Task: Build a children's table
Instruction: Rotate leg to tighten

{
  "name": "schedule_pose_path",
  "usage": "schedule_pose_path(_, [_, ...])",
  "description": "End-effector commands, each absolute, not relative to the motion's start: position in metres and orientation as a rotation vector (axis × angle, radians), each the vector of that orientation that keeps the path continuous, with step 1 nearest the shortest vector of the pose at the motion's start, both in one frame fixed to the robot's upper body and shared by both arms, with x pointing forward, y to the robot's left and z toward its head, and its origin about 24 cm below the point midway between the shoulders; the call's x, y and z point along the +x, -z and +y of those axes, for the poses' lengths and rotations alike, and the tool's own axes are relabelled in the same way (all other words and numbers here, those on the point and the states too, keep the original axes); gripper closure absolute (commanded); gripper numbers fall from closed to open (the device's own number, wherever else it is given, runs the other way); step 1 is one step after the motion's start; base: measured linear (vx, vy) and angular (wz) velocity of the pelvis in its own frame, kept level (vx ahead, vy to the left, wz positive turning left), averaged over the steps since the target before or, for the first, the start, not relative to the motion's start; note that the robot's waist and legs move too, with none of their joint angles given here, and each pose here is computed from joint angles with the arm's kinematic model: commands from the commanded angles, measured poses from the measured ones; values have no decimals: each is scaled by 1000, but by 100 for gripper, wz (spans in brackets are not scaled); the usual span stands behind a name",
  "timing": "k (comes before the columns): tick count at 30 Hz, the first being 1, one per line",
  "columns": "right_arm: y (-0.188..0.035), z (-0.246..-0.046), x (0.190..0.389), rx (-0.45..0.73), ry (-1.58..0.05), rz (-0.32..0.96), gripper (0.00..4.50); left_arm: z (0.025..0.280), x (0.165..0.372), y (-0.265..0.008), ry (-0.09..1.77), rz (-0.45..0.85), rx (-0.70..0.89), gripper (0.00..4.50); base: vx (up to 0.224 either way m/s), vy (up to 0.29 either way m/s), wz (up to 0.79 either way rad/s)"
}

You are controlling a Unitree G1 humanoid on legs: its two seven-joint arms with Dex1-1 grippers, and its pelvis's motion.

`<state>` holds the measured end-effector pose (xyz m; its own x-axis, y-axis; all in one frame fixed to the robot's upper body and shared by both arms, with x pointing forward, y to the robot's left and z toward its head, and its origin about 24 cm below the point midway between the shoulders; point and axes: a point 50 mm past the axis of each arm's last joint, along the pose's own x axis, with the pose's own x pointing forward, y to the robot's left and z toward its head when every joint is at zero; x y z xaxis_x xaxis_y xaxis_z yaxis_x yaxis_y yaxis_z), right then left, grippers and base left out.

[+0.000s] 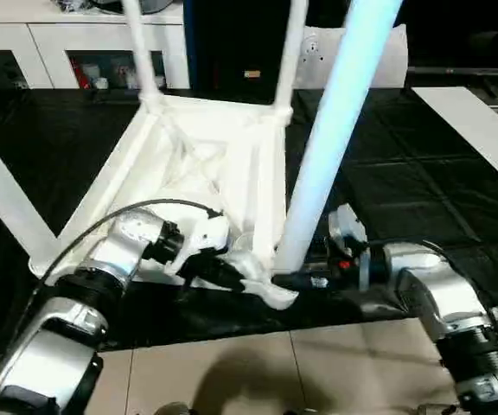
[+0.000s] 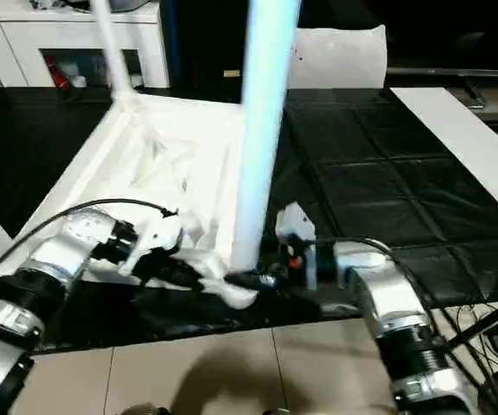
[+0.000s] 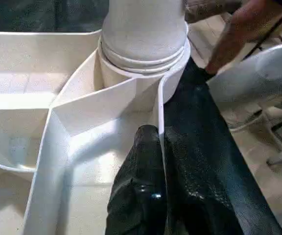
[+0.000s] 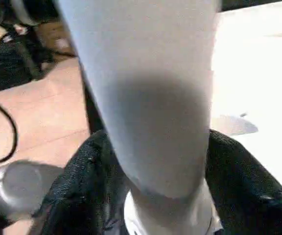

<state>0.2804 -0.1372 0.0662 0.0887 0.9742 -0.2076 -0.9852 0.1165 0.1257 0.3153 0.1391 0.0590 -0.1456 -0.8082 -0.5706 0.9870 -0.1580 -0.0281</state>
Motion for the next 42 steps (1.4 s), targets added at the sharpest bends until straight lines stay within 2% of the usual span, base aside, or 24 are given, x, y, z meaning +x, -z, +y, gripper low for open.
schedule_pose_path(1, [-70, -136, 279, -55, -1529, 278, 201, 130, 316, -69, 1782, 450, 581, 450, 0, 0, 0])
schedule_pose_path(7, [-71, -134, 278, -54, -1566, 294, 246, 133, 317, -70, 1794, 458, 599, 450, 0, 0, 0])
schedule_pose_path(16, [-70, -130, 277, -35, -1578, 296, 254, 135, 319, -69, 1769, 456, 584, 450, 0, 0, 0])
schedule_pose_path(18, [-71, -126, 282, 33, -1447, 256, 254, 132, 327, -70, 1634, 438, 535, 450, 0, 0, 0])
schedule_pose_path(20, [-70, -125, 284, 51, -1393, 257, 254, 129, 330, -71, 1579, 426, 509, 450, 0, 0, 0])
schedule_pose_path(24, [-62, -117, 287, 59, -1244, 255, 254, 118, 336, -72, 1454, 380, 413, 450, 0, 0, 0])
schedule_pose_path(27, [-53, -104, 292, 73, -1055, 254, 254, 100, 341, -71, 1336, 344, 339, 450, 0, 0, 0])
schedule_pose_path(28, [-53, -104, 292, 73, -1055, 254, 254, 100, 341, -71, 1336, 344, 339, 450, 0, 0, 0])
schedule_pose_path(30, [-48, -88, 303, 112, -842, 269, 255, 78, 345, -70, 1225, 324, 271, 450, 0, 0, 0])
schedule_pose_path(33, [-48, -70, 311, 144, -721, 277, 256, 56, 349, -70, 1143, 310, 250, 450, 0, 0, 0])
schedule_pose_path(34, [-48, -70, 311, 144, -721, 277, 256, 56, 349, -70, 1143, 310, 250, 450, 0, 0, 0])
schedule_pose_path(35, [-49, -58, 318, 162, -629, 283, 256, 44, 350, -70, 1084, 304, 255, 450, 0, 0, 0])
schedule_pose_path(40, [-54, -48, 324, 185, -567, 279, 256, 36, 353, -71, 1022, 292, 304, 450, 0, 0, 0])
schedule_pose_path(41, [-54, -48, 324, 183, -575, 271, 200, 36, 353, -72, 1018, 292, 308, 450, 0, 0, 0])
schedule_pose_path(42, [-54, -51, 323, 179, -580, 261, 186, 39, 353, -71, 1022, 291, 316, 450, 0, 0, 0])
